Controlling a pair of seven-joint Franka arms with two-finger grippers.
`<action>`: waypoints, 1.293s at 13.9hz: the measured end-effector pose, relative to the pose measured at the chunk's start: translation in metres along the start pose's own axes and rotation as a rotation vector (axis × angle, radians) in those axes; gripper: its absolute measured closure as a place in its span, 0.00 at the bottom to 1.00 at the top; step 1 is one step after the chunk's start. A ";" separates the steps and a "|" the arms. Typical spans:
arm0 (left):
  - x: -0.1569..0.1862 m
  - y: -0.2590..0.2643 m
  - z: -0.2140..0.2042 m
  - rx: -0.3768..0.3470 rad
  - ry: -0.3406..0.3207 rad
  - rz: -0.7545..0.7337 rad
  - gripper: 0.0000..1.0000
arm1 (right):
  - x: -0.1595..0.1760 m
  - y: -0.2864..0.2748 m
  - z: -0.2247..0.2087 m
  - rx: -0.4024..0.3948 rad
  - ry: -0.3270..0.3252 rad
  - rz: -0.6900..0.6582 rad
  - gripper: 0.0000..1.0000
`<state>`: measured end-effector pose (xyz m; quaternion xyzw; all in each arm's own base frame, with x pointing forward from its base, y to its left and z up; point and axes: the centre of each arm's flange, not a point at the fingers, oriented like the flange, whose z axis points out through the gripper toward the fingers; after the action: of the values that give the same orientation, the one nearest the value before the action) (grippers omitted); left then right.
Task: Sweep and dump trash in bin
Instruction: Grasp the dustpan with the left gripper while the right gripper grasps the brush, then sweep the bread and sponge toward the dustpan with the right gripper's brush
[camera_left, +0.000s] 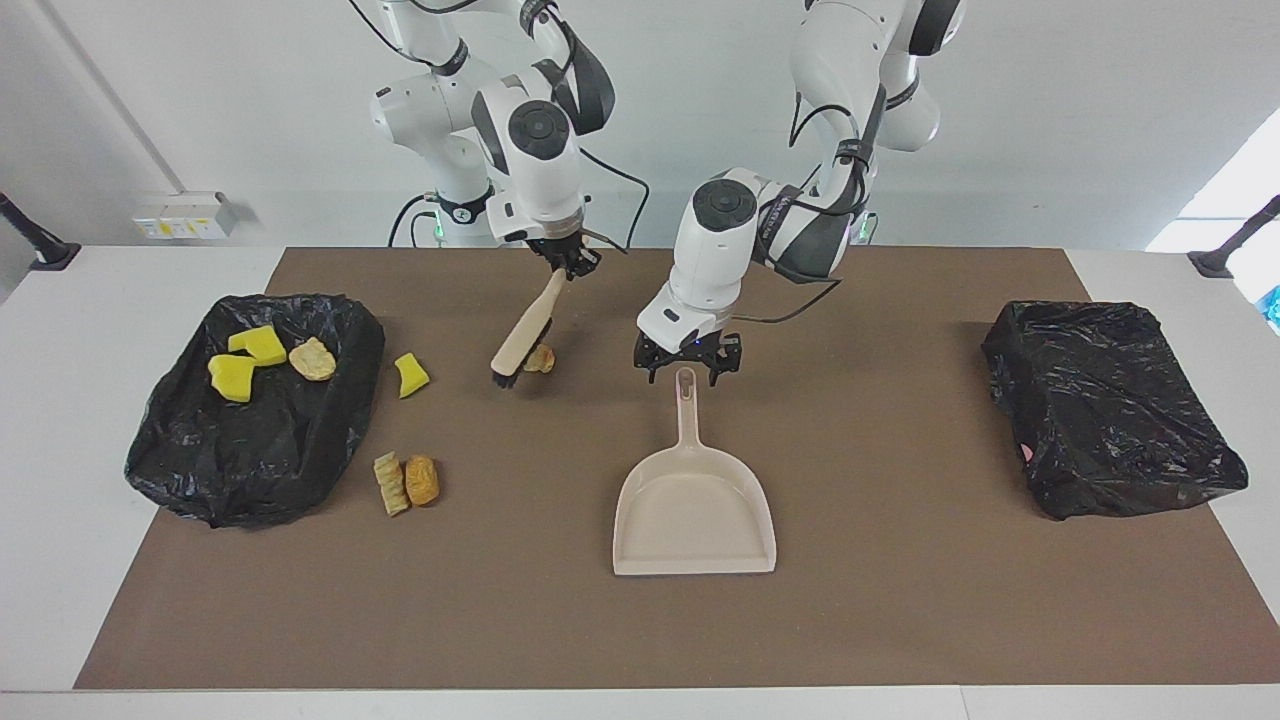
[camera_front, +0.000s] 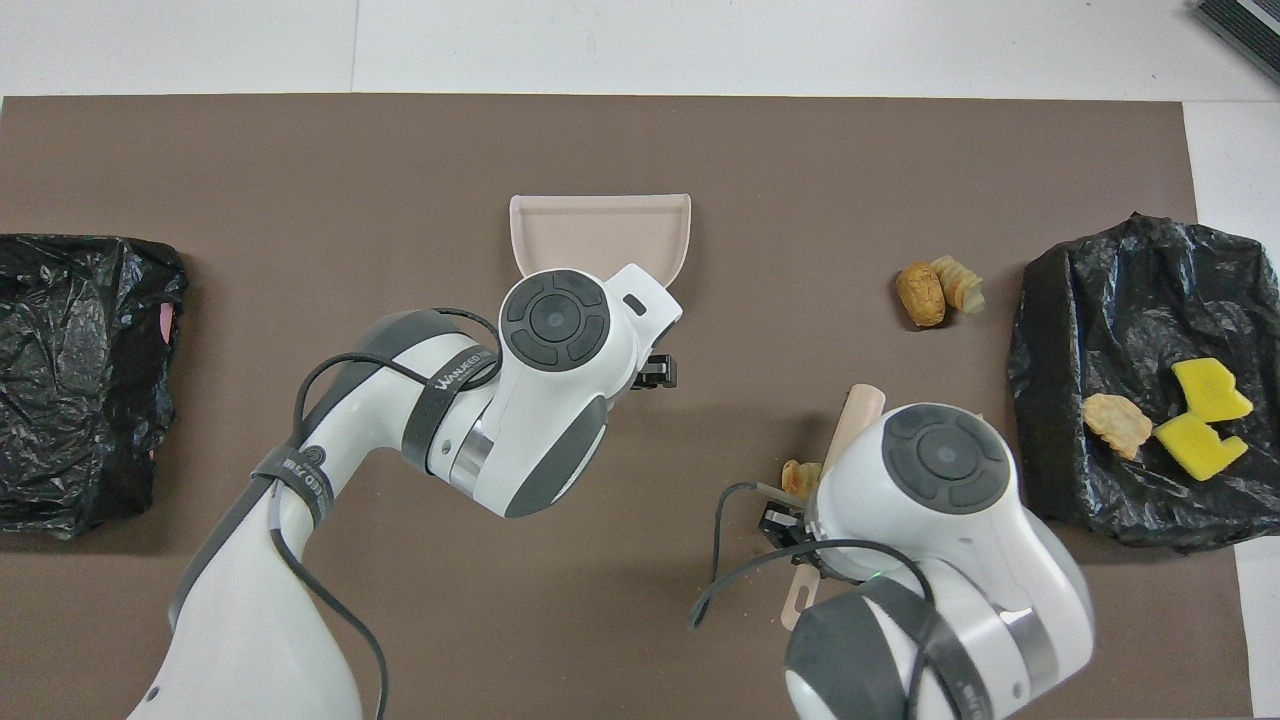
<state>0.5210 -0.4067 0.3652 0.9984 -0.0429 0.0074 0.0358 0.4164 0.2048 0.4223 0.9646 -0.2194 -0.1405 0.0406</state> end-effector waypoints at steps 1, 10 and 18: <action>0.005 -0.003 0.013 0.017 -0.008 0.023 0.00 | 0.014 0.015 -0.003 -0.005 0.002 -0.027 0.74; 0.033 -0.016 -0.005 0.050 -0.010 0.157 0.00 | 0.107 0.150 0.006 -0.028 -0.012 -0.236 0.74; 0.026 -0.001 0.003 0.046 -0.013 0.181 0.26 | 0.118 0.165 0.037 -0.056 0.023 -0.352 0.74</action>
<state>0.5466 -0.4080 0.3626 0.9911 -0.1329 0.0050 0.0118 0.4398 0.0047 0.3799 0.9882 -0.0425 -0.1403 0.0448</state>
